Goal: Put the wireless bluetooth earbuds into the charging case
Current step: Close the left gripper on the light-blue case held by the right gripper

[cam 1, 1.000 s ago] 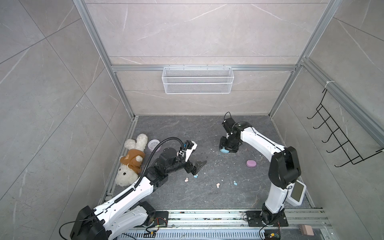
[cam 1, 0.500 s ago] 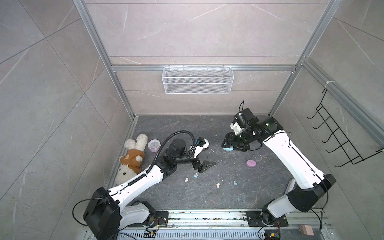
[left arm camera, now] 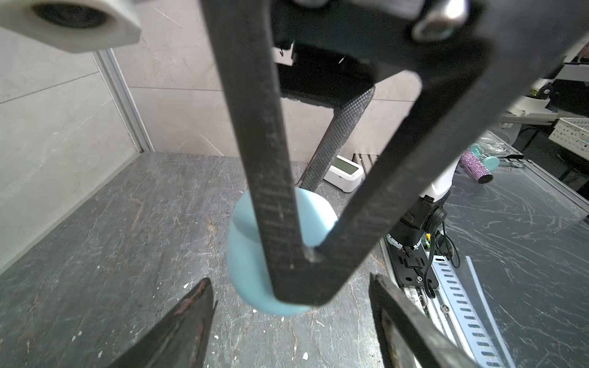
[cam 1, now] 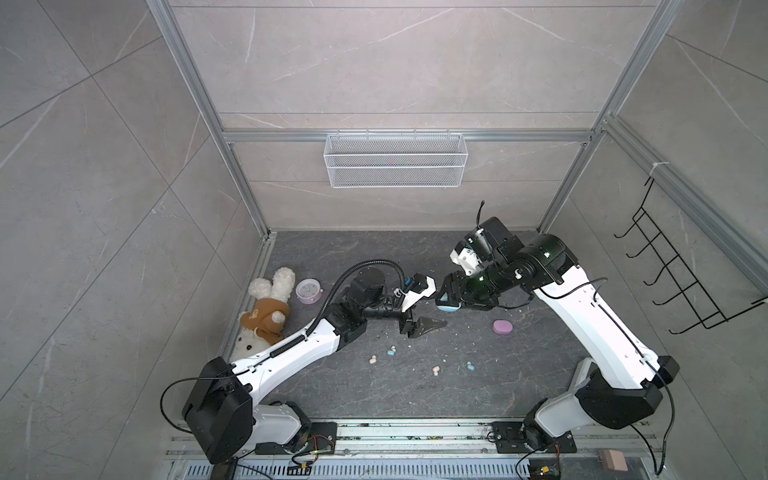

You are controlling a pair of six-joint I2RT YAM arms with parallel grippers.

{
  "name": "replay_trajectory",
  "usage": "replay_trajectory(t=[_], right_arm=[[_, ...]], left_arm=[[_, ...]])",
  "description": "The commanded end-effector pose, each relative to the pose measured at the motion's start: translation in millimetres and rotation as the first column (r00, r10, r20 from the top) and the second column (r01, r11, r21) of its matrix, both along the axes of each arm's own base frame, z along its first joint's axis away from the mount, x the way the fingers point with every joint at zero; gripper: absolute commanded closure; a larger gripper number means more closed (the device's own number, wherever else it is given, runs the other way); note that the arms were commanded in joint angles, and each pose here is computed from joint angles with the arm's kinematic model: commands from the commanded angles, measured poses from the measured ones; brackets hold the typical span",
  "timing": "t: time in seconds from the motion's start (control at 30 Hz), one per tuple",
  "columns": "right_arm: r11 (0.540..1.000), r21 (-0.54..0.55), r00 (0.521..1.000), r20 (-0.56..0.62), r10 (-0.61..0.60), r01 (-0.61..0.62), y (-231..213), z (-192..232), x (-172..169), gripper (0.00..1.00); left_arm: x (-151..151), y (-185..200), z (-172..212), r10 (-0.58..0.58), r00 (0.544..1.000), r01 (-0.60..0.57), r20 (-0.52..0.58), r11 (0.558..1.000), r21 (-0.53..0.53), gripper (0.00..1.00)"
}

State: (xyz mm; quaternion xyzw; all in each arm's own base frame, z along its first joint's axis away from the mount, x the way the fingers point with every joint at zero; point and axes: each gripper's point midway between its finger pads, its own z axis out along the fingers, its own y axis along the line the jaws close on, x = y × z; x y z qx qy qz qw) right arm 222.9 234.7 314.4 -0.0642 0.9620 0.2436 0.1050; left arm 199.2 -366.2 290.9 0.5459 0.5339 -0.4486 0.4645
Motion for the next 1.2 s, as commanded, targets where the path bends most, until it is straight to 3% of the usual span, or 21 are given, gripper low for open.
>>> replay_trajectory(t=[0.0, 0.13, 0.97, 1.17], right_arm=[[1.0, 0.026, 1.0, 0.005, 0.016, -0.016, 6.4, 8.3, -3.6, 0.42], [0.999, 0.043, 0.999, -0.001, 0.034, -0.034, 13.7, 8.7, -5.3, 0.42], [0.997, 0.067, 0.999, -0.008, 0.041, -0.04, 24.9, 10.6, -5.5, 0.42], [0.997, 0.063, 0.999, -0.007, 0.037, -0.037, 24.0, 11.7, -5.1, 0.42]], left_arm=[[-6.4, -7.4, 27.7, -0.056, 0.994, 0.062, 0.093, 0.996, -0.066, 0.27], [-6.7, -10.7, 28.6, -0.057, 0.994, 0.064, 0.094, 0.995, -0.075, 0.34], [-11.0, -13.6, 31.9, -0.07, 0.993, 0.079, 0.092, 0.992, -0.094, 0.56], [-13.9, -14.9, 29.2, -0.082, 0.992, 0.09, 0.092, 0.992, -0.084, 0.53]])
